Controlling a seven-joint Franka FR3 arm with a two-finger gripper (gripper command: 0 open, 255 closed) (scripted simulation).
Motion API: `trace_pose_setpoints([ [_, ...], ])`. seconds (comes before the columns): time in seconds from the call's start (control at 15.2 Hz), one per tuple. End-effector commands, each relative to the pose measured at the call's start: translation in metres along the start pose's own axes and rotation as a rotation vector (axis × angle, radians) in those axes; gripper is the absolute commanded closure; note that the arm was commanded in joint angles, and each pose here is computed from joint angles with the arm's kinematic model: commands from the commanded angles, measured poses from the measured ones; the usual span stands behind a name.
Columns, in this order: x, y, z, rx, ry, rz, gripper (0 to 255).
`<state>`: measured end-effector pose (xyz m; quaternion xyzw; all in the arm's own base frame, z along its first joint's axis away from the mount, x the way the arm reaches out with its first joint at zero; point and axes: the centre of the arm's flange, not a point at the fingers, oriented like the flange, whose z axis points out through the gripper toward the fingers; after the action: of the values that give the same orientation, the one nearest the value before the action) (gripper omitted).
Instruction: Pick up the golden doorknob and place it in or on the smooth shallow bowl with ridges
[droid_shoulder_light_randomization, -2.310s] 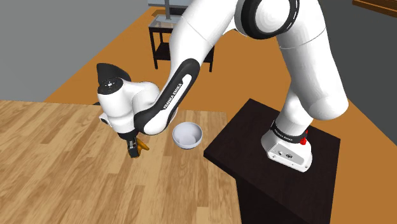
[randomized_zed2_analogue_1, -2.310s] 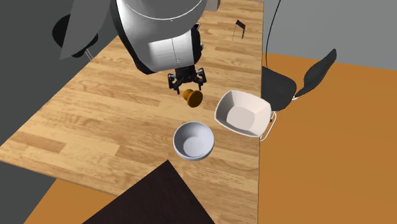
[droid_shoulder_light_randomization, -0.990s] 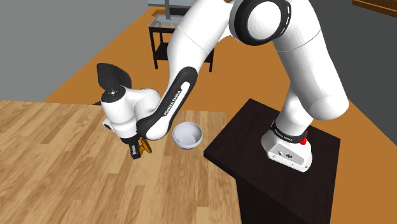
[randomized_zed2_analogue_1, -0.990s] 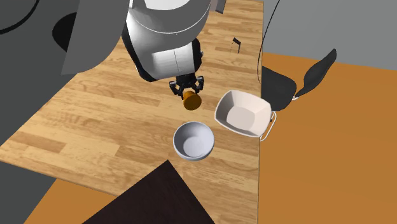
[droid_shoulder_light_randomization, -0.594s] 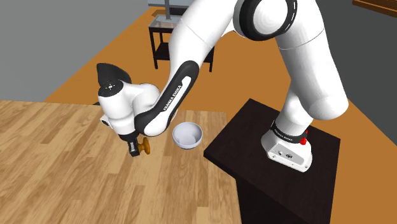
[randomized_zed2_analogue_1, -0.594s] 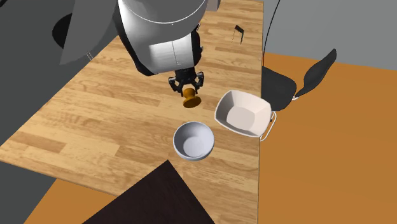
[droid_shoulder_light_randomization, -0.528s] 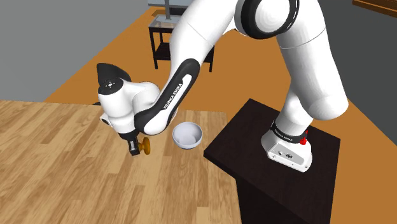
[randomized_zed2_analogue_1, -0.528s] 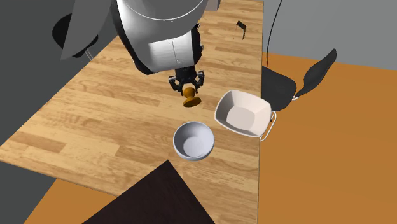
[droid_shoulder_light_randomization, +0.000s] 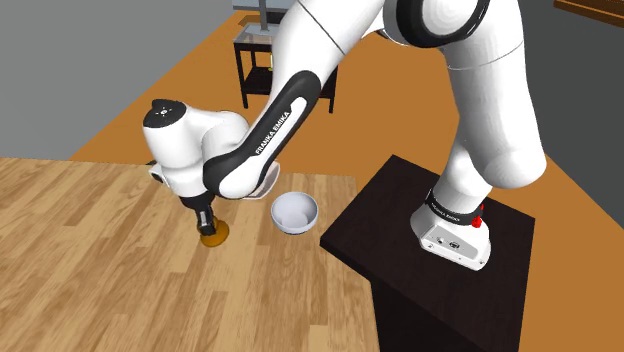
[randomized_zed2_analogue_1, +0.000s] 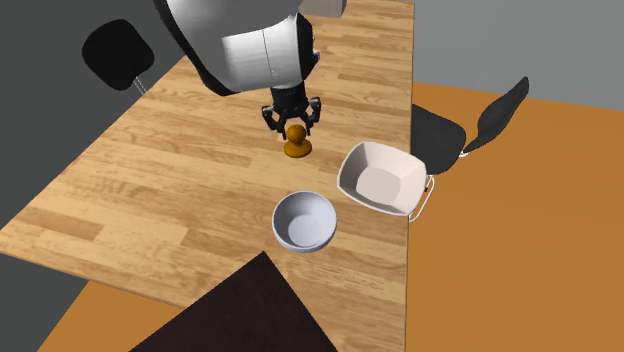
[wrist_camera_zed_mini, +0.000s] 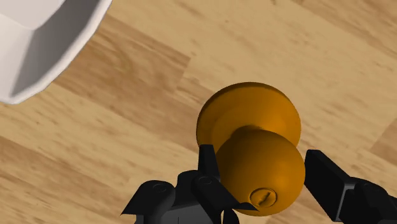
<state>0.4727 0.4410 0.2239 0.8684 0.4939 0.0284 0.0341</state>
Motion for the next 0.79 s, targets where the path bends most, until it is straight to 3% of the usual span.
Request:
trace_pose_setpoints([
  [0.0,0.000,0.001,-0.010,0.000,0.000,0.000,255],
  [0.59,0.001,0.005,-0.053,0.000,0.000,0.000,255],
  [0.73,-0.013,0.028,-0.051,0.000,0.000,0.000,255],
])
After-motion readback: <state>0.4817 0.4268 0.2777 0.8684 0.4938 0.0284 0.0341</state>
